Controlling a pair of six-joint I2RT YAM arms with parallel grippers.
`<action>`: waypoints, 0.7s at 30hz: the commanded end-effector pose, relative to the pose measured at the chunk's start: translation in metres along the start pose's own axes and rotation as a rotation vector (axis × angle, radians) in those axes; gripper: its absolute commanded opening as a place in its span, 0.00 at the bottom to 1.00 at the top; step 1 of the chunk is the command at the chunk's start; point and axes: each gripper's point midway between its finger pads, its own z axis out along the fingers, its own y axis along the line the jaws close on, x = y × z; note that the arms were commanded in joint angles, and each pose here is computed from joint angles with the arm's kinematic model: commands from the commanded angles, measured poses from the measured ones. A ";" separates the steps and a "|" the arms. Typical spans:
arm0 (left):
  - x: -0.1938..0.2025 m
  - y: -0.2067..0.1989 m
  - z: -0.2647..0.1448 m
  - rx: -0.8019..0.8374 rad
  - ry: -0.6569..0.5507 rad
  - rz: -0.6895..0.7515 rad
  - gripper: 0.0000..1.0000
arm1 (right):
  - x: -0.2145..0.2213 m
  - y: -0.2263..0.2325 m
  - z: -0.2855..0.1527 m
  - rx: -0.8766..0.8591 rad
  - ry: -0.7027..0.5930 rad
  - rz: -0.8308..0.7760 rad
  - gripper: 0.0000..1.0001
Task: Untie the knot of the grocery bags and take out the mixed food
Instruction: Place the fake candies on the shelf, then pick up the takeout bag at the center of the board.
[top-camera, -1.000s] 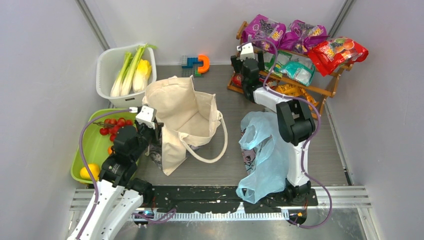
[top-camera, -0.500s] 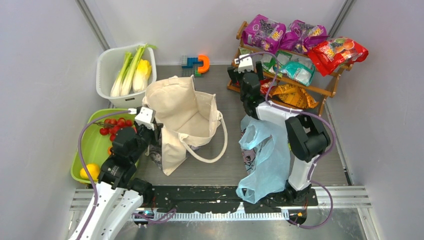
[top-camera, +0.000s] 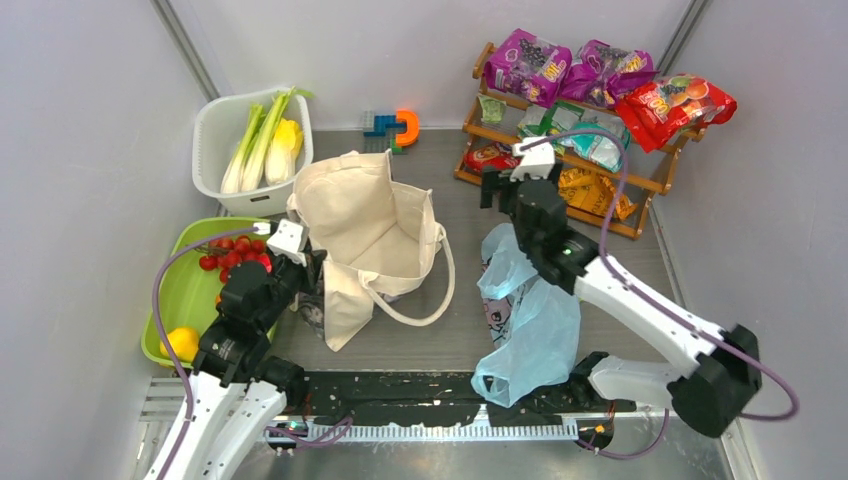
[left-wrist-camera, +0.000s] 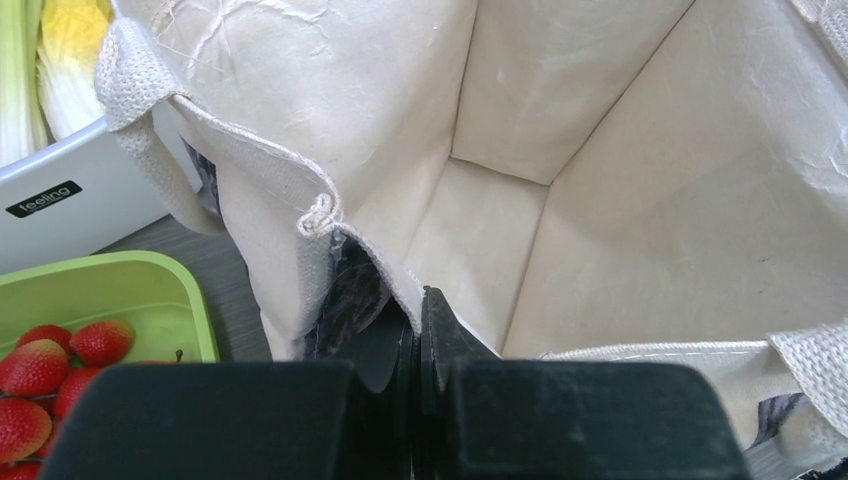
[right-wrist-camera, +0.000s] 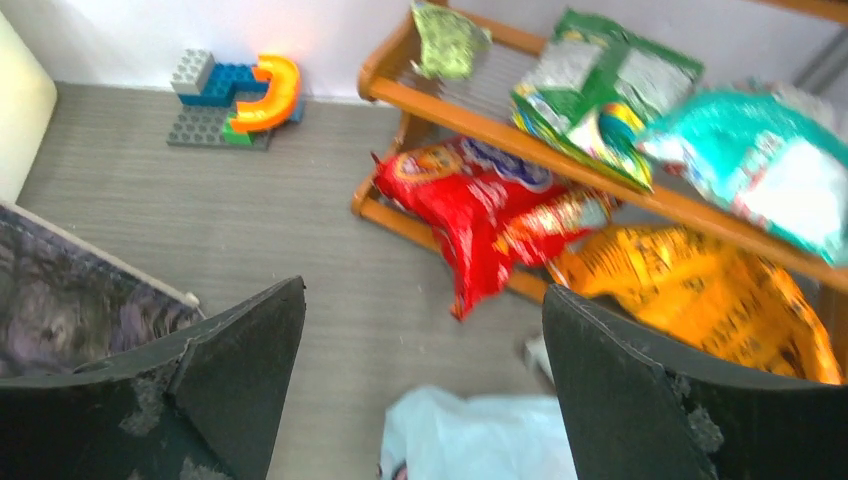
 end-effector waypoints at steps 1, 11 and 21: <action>0.022 -0.005 0.000 0.032 0.068 -0.001 0.00 | 0.060 -0.031 -0.052 0.061 0.354 0.045 0.96; 0.021 -0.012 -0.002 0.070 0.060 -0.011 0.00 | 0.174 -0.034 -0.119 0.002 0.859 0.114 0.96; 0.022 -0.016 -0.001 0.093 0.066 -0.014 0.00 | 0.245 -0.018 -0.147 -0.012 1.017 0.210 0.96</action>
